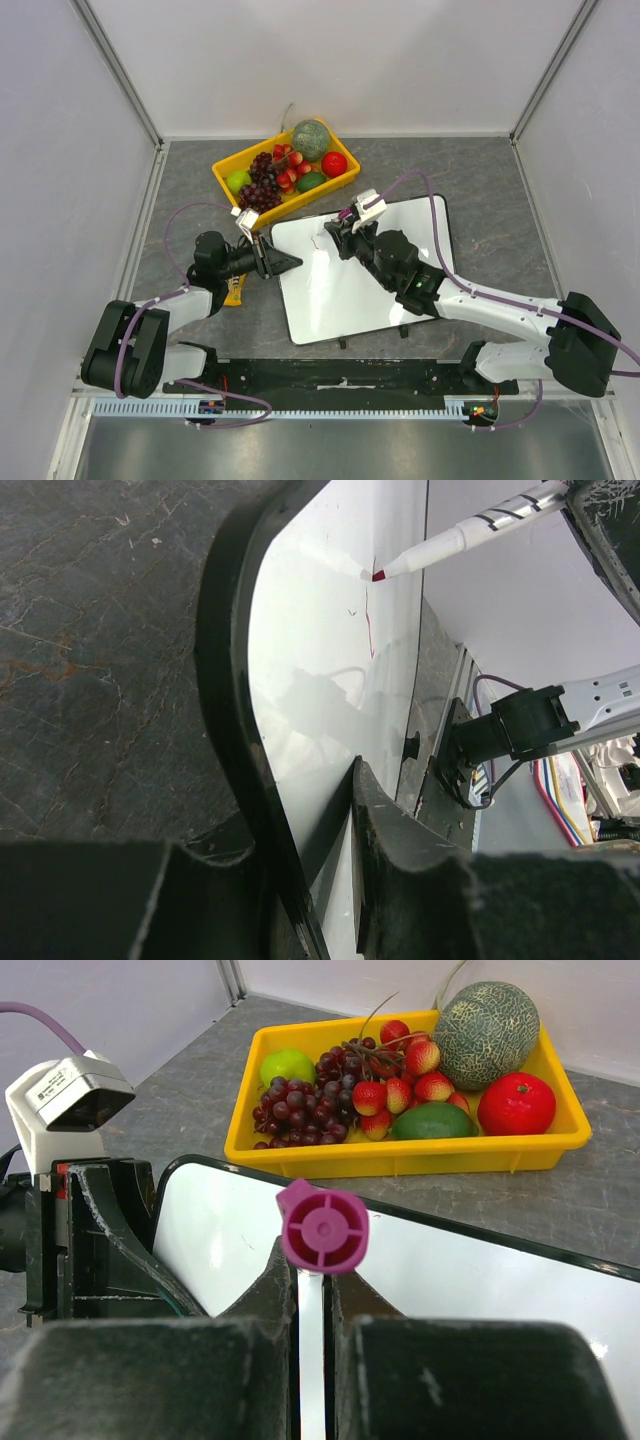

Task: Write a sentence on the whiteboard

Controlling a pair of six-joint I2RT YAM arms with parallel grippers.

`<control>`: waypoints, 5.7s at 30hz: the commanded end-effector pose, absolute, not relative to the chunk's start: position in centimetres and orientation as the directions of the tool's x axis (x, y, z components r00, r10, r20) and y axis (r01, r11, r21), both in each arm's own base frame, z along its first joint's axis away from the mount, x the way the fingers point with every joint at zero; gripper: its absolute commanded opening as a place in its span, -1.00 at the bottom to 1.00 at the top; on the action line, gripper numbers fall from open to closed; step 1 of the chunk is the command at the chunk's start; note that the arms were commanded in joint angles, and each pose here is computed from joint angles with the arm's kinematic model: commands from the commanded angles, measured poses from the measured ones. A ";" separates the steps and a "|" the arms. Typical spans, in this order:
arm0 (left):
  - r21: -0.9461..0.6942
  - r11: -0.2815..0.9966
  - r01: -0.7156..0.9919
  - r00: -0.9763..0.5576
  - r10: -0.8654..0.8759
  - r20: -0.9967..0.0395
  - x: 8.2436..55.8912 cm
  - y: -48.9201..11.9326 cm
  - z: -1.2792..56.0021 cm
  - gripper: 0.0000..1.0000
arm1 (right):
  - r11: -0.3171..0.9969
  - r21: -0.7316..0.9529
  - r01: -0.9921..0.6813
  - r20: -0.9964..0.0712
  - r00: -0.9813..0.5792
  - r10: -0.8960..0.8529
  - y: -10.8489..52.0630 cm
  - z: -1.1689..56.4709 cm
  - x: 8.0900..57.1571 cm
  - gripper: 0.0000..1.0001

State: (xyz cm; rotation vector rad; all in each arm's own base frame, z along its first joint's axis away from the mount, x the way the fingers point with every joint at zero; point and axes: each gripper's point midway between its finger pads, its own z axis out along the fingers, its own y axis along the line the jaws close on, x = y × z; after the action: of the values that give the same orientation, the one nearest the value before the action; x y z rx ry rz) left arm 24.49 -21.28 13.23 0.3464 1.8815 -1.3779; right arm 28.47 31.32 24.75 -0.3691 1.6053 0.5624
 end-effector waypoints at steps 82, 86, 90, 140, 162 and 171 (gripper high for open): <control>-0.609 0.448 0.654 -0.630 -0.122 -0.767 24.4 -21.0 10.2 -0.96 | 0.773 0.207 -0.599 -0.976 -0.183 0.120 30.4 25.8 26.5 -1.00; -0.609 0.448 0.654 -0.630 -0.122 -0.767 24.4 -21.0 10.3 -0.96 | 0.788 0.210 -0.579 -0.975 -0.188 0.121 29.9 25.2 27.3 -1.00; -0.608 0.448 0.655 -0.629 -0.122 -0.768 24.5 -21.0 10.3 -0.96 | 0.783 0.222 -0.581 -0.972 -0.196 0.129 29.8 25.0 27.6 -1.00; -0.609 0.448 0.655 -0.630 -0.121 -0.767 24.5 -21.0 10.2 -0.96 | 0.812 0.207 -0.545 -0.958 -0.282 0.055 28.0 20.7 26.8 -1.00; -0.609 0.445 0.657 -0.630 -0.120 -0.768 24.4 -21.0 10.3 -0.96 | 0.831 0.194 -0.520 -0.972 -0.218 0.091 28.8 23.5 28.7 -1.00; -0.607 0.444 0.659 -0.627 -0.120 -0.769 24.4 -21.0 10.4 -0.96 | 0.797 0.211 -0.566 -0.968 -0.234 0.091 30.0 23.5 28.3 -1.00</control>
State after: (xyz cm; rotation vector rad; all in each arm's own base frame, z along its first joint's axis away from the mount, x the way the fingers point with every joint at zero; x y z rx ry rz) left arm 24.49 -21.32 13.07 0.3471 1.8895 -1.3843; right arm 27.78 29.92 22.80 -0.3641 1.7233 0.6531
